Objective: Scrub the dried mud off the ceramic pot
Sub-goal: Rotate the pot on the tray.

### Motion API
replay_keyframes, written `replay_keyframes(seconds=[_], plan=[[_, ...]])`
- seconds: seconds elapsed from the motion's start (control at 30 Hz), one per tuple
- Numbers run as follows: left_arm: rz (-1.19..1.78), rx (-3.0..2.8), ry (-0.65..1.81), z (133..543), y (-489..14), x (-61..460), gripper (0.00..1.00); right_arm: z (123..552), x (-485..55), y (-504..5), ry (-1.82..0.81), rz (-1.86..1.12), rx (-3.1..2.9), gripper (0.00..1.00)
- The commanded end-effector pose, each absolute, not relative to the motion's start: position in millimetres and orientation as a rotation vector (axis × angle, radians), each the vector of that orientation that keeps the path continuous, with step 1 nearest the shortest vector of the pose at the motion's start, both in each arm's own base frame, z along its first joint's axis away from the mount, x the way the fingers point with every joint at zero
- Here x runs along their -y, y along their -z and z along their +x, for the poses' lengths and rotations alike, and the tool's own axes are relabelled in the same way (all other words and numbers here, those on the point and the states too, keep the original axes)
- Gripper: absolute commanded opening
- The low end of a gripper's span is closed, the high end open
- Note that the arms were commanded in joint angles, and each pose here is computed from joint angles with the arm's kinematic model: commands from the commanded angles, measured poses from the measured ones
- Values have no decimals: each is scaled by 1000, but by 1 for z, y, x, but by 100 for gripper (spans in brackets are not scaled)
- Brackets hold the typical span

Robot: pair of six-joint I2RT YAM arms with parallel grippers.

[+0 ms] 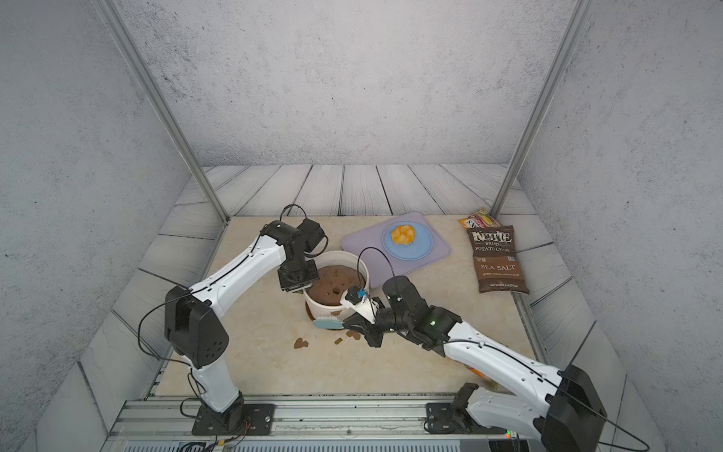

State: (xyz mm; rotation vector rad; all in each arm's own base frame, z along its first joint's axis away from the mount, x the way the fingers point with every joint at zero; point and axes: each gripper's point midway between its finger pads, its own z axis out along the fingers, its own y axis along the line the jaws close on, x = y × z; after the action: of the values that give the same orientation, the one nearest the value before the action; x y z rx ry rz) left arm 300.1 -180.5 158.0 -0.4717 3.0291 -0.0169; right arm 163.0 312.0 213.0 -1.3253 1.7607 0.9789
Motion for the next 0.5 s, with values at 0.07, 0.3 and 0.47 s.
replay_keyframes(seconds=[0.07, 0.3, 0.47], plan=[[-372, -3029, -26, 315, -137, 180, 7, 176, -312, -221, -976, -1314, -1751, 0], [-332, -3032, -18, 316, -137, 179, 7, 197, -302, -207, -914, -1303, -1804, 0], [-305, -3036, -1, 315, -135, 179, 7, 209, -293, -192, -882, -1276, -1856, 0]])
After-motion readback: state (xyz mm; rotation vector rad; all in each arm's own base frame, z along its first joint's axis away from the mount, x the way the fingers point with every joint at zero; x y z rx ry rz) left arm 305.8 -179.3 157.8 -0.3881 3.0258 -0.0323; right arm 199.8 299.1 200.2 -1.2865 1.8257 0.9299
